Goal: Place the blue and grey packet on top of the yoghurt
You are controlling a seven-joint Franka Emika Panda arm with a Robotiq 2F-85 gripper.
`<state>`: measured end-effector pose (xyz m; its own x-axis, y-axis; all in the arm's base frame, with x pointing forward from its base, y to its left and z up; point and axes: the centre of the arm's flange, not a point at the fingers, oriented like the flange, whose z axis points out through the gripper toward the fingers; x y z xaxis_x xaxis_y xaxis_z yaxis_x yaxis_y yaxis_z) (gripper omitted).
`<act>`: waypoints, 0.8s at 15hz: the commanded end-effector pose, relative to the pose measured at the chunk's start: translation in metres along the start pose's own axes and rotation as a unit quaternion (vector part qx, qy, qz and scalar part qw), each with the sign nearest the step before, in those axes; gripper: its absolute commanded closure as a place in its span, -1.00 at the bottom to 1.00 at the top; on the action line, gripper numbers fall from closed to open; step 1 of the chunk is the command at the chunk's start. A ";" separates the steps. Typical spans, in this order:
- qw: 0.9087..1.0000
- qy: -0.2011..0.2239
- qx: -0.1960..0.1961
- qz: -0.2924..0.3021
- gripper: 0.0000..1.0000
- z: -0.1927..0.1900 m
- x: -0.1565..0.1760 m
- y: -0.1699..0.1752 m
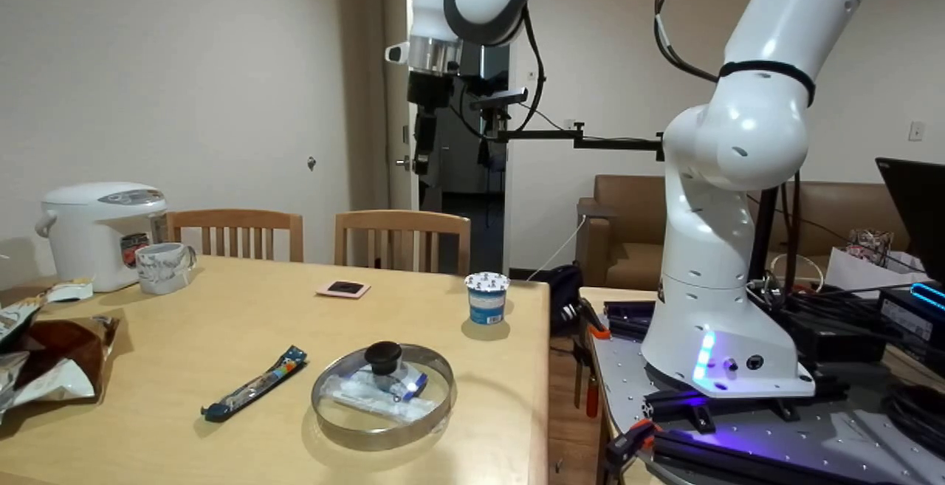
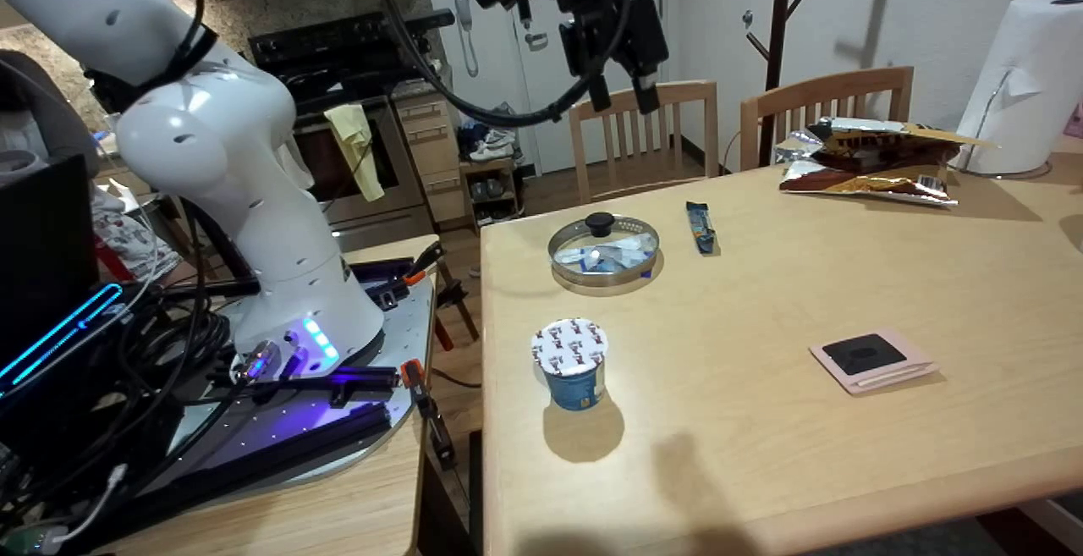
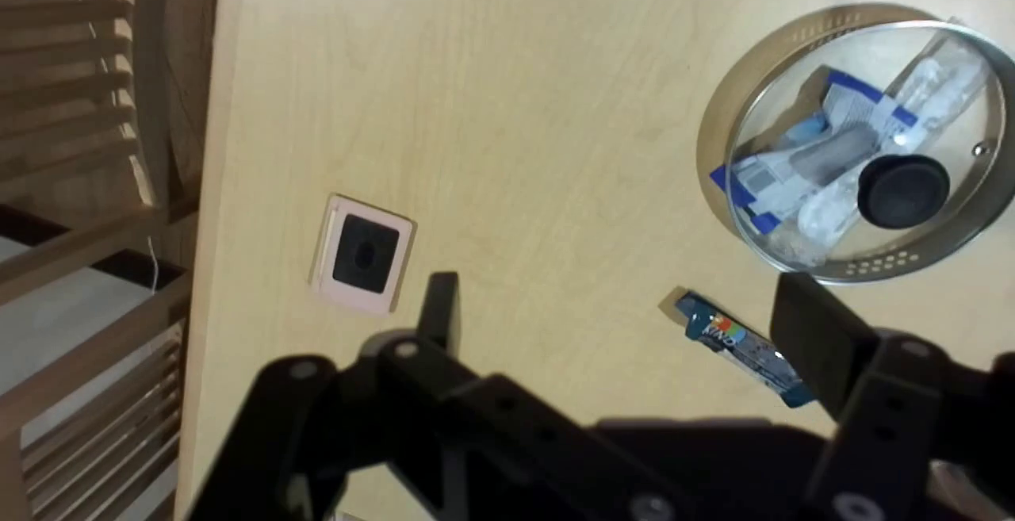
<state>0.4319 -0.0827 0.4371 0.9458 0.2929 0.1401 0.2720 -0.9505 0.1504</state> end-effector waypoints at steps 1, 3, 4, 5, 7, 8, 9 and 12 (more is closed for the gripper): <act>0.999 0.036 0.016 -0.033 -1.00 0.019 0.040 0.001; 0.998 0.035 0.023 -0.048 -1.00 0.028 0.060 -0.008; 0.998 0.016 0.031 -0.054 -1.00 0.033 0.071 -0.014; 0.997 -0.001 0.035 -0.063 -1.00 0.037 0.077 -0.019; 0.996 -0.032 0.032 -0.077 -1.00 0.047 0.092 -0.030; 0.994 -0.048 0.036 -0.089 -1.00 0.053 0.100 -0.035; 0.992 -0.060 0.041 -0.100 -1.00 0.055 0.109 -0.040; 0.984 -0.083 0.051 -0.147 -1.00 0.057 0.134 -0.053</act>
<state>0.5227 -0.0091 0.3879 0.8865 0.4628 -0.0058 0.4618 -0.8836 0.0771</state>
